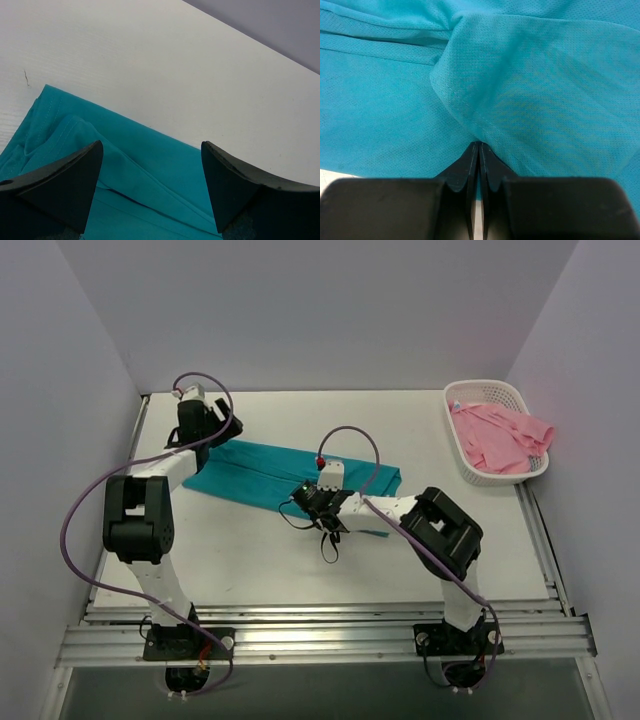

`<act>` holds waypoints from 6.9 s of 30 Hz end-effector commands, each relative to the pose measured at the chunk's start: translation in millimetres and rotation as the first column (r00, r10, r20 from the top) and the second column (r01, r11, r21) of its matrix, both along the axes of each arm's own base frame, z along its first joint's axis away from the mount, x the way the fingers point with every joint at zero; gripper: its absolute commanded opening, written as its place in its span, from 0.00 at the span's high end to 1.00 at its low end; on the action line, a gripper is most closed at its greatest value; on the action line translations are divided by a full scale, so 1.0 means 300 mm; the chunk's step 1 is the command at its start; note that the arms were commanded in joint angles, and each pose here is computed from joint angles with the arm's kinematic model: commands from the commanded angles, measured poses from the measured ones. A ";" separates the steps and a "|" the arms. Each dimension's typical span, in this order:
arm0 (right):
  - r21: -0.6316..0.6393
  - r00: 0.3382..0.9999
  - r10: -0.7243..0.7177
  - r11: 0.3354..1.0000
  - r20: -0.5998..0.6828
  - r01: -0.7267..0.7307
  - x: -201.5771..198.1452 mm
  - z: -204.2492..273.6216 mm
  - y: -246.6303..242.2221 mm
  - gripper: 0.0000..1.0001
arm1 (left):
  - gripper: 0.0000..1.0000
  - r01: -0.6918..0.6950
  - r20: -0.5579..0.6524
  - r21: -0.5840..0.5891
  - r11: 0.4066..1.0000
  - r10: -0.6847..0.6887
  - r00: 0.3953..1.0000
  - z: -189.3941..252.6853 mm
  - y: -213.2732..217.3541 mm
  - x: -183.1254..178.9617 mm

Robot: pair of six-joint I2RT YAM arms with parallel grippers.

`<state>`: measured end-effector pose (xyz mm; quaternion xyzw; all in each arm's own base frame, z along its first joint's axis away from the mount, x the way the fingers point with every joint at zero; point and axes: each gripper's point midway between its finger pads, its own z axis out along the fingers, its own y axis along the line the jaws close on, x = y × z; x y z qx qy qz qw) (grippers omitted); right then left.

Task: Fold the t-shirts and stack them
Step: Fold the tshirt

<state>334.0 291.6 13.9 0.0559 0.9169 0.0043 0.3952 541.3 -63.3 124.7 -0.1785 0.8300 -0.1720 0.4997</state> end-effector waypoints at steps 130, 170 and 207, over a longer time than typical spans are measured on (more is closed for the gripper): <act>0.170 0.917 0.316 0.917 0.244 -0.362 0.180 0.441 0.503 1.00 | 0.03 -0.236 0.483 0.053 0.970 0.182 0.856 0.914 0.119 -0.585; 0.488 0.826 0.315 0.687 0.468 -0.538 0.620 0.196 0.882 1.00 | 0.08 -0.270 0.379 0.087 0.959 0.218 0.899 0.682 0.170 -0.730; 0.194 0.987 0.069 0.976 0.146 -0.097 0.438 0.010 0.070 0.98 | 0.09 -0.190 0.392 0.065 0.980 0.150 0.908 0.668 0.100 -0.693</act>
